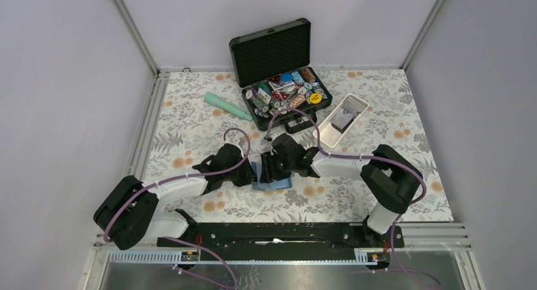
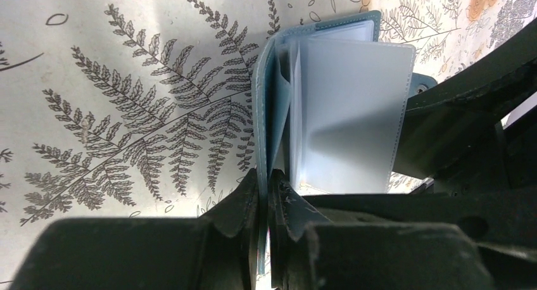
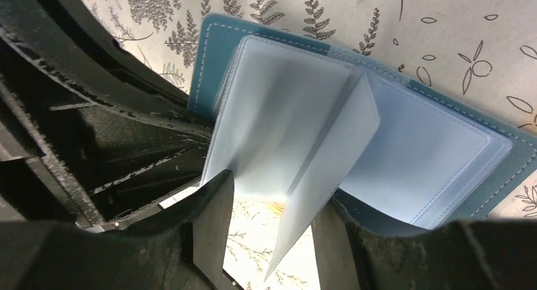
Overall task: Put the credit cards into the card holder
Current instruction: Turn over the card slot in the card holder.
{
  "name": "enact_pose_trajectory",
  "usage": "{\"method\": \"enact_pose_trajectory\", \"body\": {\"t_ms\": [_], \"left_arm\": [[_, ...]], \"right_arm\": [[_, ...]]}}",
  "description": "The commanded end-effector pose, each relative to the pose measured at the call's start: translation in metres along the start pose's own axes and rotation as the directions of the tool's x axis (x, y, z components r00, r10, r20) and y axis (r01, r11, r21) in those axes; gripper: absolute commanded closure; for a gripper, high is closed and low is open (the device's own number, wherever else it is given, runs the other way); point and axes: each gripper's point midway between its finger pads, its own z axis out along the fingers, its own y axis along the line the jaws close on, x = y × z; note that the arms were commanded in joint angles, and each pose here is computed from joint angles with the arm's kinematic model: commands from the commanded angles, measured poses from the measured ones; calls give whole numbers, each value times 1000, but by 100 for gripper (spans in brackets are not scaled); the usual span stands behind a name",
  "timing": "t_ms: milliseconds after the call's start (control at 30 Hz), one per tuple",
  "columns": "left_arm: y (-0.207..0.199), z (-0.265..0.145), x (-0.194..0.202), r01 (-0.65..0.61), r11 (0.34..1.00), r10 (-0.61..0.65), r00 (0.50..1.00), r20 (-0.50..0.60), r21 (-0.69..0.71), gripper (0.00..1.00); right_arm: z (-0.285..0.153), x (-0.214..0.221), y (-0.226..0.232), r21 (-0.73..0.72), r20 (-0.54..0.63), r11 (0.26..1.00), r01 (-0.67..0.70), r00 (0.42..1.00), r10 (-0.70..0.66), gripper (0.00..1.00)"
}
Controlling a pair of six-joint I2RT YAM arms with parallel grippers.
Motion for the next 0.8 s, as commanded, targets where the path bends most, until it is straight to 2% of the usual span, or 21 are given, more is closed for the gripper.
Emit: {"method": "enact_pose_trajectory", "body": {"t_ms": [0,233,367,500,633,767], "left_arm": [[-10,-3,-6,-16,999,15,1000,22,47,93],[-9,-4,-6,-17,999,16,1000,24,38,94],[-9,-5,-7,-21,999,21,999,30,33,91],[-5,-9,-10,-29,999,28,999,36,13,80],[9,-18,-17,-45,997,49,996,72,-61,68],[15,-32,-28,-43,995,55,990,128,-95,61]], "right_arm": [[8,-7,-2,43,16,999,15,1000,-16,49],[9,3,-22,128,-11,992,10,1000,-9,55],[12,8,-31,160,-21,987,6,1000,-3,61],[15,14,-39,190,-36,982,5,999,2,68],[15,16,-41,197,-39,980,1,999,6,68],[11,13,-40,195,-22,981,-1,1000,5,68]]}}
